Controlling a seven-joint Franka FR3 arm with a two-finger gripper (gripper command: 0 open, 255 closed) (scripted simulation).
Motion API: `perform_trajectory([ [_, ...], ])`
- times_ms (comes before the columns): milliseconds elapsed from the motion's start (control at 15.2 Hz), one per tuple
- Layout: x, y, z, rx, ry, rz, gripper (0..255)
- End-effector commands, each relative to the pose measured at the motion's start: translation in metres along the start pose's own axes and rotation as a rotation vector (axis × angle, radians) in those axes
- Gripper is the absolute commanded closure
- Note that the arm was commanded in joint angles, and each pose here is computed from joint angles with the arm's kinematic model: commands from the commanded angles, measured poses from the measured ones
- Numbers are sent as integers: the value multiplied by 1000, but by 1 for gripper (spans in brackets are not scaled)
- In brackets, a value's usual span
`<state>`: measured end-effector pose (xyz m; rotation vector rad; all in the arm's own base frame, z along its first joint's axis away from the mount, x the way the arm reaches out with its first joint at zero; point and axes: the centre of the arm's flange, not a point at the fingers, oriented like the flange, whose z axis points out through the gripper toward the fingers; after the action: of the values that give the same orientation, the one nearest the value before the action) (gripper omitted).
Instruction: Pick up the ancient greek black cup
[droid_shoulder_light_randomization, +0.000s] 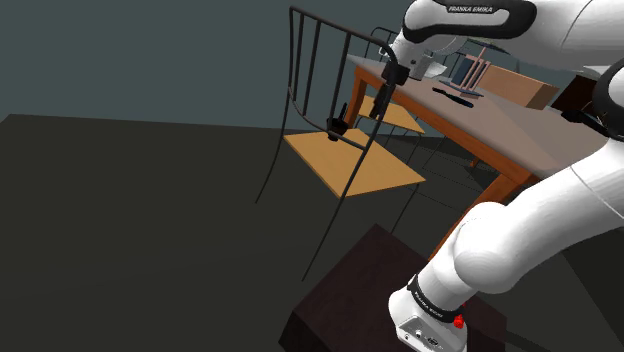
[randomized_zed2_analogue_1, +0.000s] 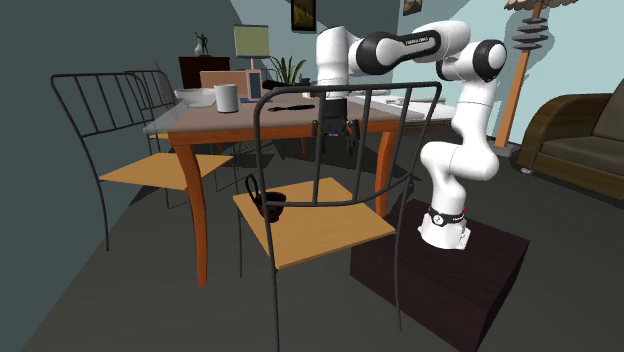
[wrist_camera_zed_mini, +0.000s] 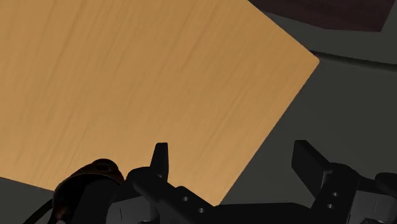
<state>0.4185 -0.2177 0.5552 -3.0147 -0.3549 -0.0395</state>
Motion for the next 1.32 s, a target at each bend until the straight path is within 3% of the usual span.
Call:
perform_trajectory([
  [0,8,25,7,6,8,-21,0],
  [1254,133,231,60,71,84,-200,0],
])
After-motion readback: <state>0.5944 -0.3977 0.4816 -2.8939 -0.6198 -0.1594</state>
